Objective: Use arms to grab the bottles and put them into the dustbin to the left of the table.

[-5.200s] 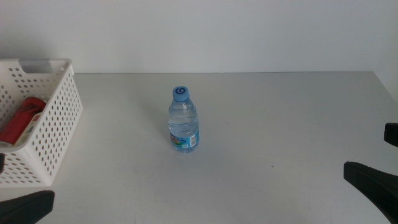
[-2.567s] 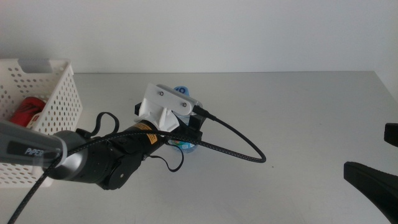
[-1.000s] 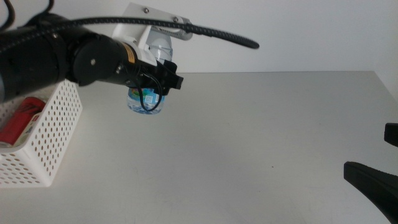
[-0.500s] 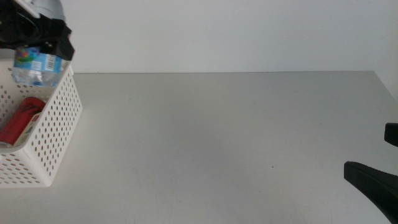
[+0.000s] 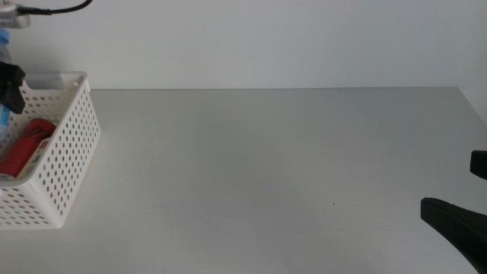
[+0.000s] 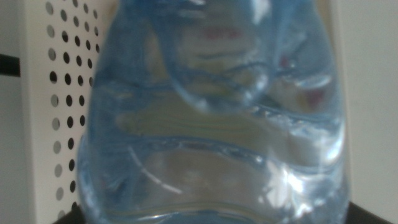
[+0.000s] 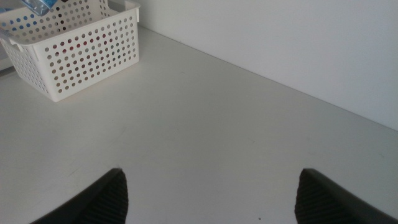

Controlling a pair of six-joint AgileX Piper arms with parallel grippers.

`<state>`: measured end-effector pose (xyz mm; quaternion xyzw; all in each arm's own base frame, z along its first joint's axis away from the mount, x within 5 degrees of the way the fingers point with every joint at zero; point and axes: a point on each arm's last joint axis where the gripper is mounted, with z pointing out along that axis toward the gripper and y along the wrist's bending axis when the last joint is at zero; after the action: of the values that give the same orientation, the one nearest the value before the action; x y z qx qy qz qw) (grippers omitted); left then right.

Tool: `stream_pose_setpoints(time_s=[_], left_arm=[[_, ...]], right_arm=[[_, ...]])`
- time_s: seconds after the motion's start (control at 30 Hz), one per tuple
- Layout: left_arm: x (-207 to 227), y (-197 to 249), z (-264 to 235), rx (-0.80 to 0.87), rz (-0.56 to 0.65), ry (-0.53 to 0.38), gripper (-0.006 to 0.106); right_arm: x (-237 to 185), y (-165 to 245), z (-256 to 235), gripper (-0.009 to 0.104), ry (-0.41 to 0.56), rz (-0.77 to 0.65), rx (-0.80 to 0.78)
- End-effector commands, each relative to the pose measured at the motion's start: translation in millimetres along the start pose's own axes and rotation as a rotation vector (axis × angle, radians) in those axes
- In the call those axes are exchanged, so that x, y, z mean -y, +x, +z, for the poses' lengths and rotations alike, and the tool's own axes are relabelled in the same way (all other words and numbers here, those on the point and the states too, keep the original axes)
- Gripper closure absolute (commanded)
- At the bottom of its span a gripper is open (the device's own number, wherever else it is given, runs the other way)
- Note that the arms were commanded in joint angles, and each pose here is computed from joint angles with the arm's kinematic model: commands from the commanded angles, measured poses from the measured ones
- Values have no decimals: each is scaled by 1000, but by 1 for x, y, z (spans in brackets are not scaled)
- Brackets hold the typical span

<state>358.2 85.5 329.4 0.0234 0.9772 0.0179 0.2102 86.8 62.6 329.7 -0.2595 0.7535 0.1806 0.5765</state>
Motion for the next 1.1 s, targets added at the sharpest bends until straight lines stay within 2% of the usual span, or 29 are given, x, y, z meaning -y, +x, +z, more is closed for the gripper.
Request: stream_pose_setpoints(time_s=[0.0,0.13,0.27,0.47,0.6,0.83,0.87,1.07], left_arm=[[-5,-10,-20,116,-7,-39,102],[-15,-15,4,100,-8,-72,102],[-17,-17,29,64,-28,-61,100],[-17,-17,51,17,-51,-22,88],[-17,-16,53,11,-42,-18,69],[-16,-17,52,14,-23,-10,11],[-15,-17,51,12,-30,-6,7],[-4,-15,29,11,-18,-32,7]], right_arm=[[1,-18,-5,17,11,-13,104],[1,-18,-5,17,11,-13,104],[1,-18,-5,17,11,-13,104],[1,-18,-5,17,11,-13,104],[1,-18,-5,17,11,-13,104],[1,-18,-5,17,11,-13,104],[1,-18,-5,17,11,-13,104],[1,-18,-5,17,11,-13,104]])
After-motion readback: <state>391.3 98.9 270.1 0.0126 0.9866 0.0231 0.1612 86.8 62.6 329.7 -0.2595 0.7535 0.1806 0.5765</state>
